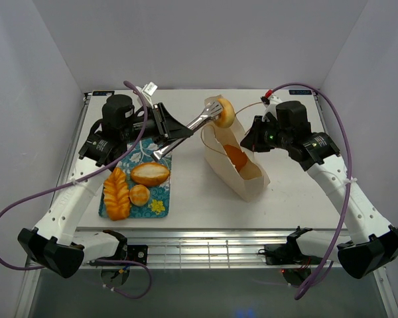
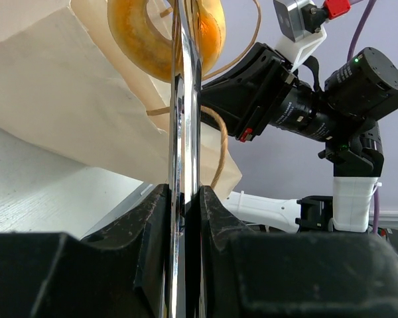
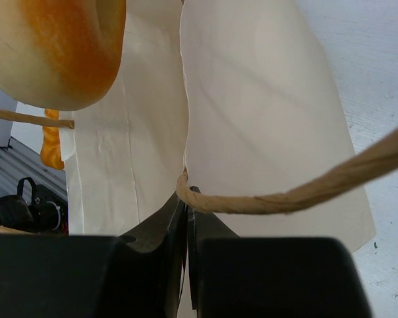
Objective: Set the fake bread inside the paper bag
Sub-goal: Place the fake bread in the paper bag.
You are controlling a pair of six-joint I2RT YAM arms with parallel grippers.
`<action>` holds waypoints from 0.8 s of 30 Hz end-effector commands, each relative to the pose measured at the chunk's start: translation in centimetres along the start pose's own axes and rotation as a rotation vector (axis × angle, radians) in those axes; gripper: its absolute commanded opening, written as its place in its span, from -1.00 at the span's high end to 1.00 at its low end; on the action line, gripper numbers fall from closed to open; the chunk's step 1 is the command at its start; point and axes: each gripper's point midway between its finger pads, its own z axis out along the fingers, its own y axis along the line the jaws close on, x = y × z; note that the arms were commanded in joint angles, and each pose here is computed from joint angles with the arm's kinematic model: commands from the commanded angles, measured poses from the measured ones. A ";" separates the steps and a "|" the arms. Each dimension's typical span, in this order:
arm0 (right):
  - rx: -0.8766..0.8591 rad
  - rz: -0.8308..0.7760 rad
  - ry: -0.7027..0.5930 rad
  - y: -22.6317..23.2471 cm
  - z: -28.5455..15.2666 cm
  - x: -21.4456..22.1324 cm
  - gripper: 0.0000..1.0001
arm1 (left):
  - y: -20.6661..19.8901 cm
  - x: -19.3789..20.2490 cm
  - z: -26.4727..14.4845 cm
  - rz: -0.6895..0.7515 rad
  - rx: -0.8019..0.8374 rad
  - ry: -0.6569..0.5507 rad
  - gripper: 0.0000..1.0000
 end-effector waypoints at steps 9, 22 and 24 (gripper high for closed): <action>-0.017 -0.025 -0.057 0.9 -0.8 -1.8 0.84 | -1.4 0.2 -1.3 0.054 0.031 -0.022 0.18; -0.014 -0.022 -0.053 0.8 -0.7 -1.7 0.85 | -1.4 0.3 -1.6 0.065 0.024 -0.024 -0.07; -0.014 -0.021 -0.048 0.8 -0.6 -1.6 0.85 | -1.4 0.3 -1.5 0.067 0.025 -0.023 -0.08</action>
